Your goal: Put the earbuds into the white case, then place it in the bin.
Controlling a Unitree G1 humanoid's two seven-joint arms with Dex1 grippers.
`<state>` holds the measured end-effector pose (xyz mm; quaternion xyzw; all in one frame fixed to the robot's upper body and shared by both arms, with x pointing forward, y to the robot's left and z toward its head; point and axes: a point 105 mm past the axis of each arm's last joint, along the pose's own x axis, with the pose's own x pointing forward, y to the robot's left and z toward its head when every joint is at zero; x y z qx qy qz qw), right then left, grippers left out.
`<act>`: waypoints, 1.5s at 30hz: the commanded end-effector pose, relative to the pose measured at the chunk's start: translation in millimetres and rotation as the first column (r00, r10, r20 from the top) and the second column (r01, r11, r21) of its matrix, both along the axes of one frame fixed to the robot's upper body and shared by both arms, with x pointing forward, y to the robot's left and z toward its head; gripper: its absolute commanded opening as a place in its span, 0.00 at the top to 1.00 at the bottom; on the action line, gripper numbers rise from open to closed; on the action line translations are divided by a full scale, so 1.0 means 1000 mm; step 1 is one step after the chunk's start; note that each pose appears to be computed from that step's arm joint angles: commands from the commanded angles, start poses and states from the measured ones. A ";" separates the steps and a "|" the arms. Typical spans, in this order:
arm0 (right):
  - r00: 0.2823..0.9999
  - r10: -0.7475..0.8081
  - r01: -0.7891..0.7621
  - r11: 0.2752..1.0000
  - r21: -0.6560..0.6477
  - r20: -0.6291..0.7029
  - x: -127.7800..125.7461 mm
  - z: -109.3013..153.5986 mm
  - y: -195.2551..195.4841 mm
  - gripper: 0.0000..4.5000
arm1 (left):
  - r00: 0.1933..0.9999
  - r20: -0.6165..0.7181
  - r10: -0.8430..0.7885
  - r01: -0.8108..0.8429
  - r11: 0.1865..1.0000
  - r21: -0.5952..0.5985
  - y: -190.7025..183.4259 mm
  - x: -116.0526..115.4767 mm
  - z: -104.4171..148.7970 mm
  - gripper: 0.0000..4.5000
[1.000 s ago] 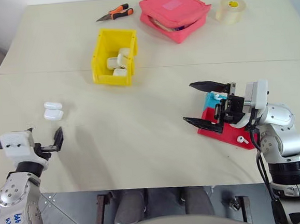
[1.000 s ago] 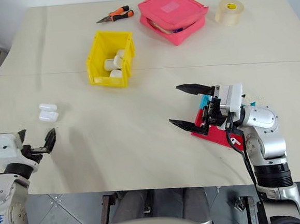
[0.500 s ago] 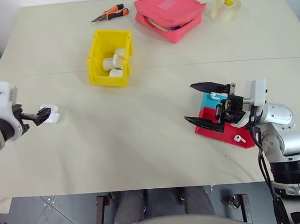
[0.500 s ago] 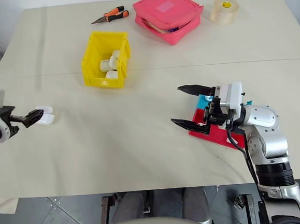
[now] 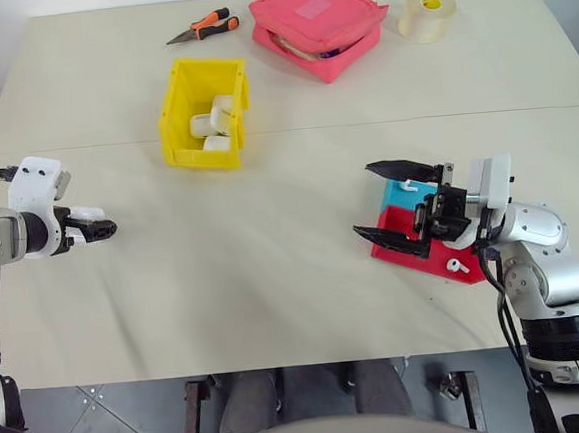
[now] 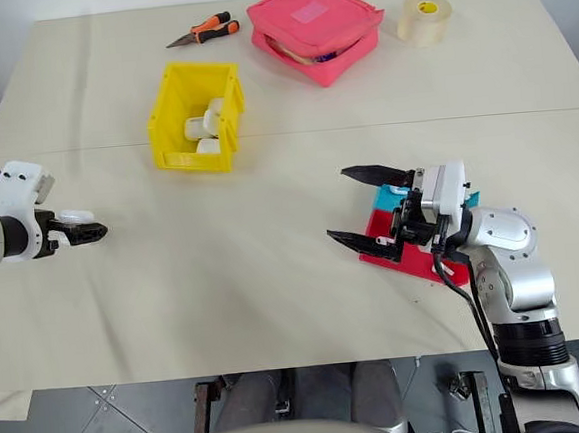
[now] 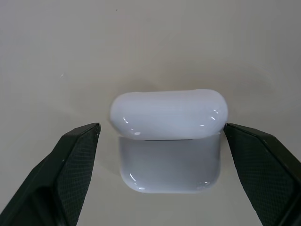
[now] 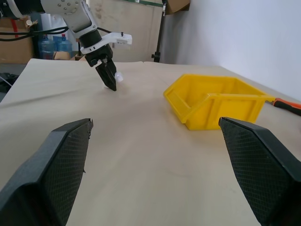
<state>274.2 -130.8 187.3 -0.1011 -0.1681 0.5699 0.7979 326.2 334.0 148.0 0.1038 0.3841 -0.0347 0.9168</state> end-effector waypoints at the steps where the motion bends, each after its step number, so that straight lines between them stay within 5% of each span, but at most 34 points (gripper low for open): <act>1: 0.999 -0.005 0.005 1.000 0.005 0.052 -0.006 0.009 0.001 0.00 | 0.998 -0.041 0.045 -0.044 0.999 0.026 0.011 -0.006 -0.002 0.01; 15: 0.999 -0.024 0.024 1.000 0.013 0.043 -0.007 0.005 0.001 0.00 | 0.988 -0.131 0.076 -0.077 0.997 -0.002 0.012 -0.026 -0.023 0.01; 22: 0.999 -0.025 0.025 1.000 0.009 0.039 -0.008 0.004 0.001 0.00 | 0.984 -0.143 0.103 -0.107 0.994 -0.021 0.014 -0.030 -0.030 0.38; 26: 0.999 -0.029 0.029 1.000 0.006 0.038 -0.008 0.003 -0.001 0.00 | 0.996 -0.038 0.075 -0.078 0.992 -0.096 0.007 -0.022 -0.022 0.38; 29: 0.999 -0.036 0.036 0.999 0.002 0.037 -0.008 0.002 -0.003 0.00 | 0.980 0.169 -0.101 0.127 0.980 -0.151 -0.019 -0.011 -0.002 0.38; 35: 0.996 -0.083 0.083 0.996 -0.021 0.037 -0.007 0.004 -0.017 0.00 | 0.650 0.611 -0.453 0.621 0.779 -0.084 -0.087 -0.032 0.047 0.38; 37: 0.994 -0.106 0.107 0.994 -0.037 0.036 -0.007 0.005 -0.024 0.00 | 0.554 0.690 -0.467 0.691 0.719 -0.068 -0.104 -0.039 0.053 0.38; 39: 0.986 -0.161 0.163 0.985 -0.060 0.042 -0.007 0.008 -0.039 0.00 | 0.376 0.798 -0.471 0.806 0.592 -0.031 -0.140 -0.050 0.059 0.38; 41: 0.972 -0.227 0.231 0.970 -0.078 0.054 -0.009 0.012 -0.055 0.00 | 0.234 0.852 -0.468 0.886 0.463 0.010 -0.176 -0.060 0.057 0.38; 45: 0.938 -0.340 0.345 0.934 -0.094 0.066 -0.021 0.017 -0.078 0.00 | 0.112 0.878 -0.465 0.955 0.295 0.035 -0.225 -0.065 0.046 0.38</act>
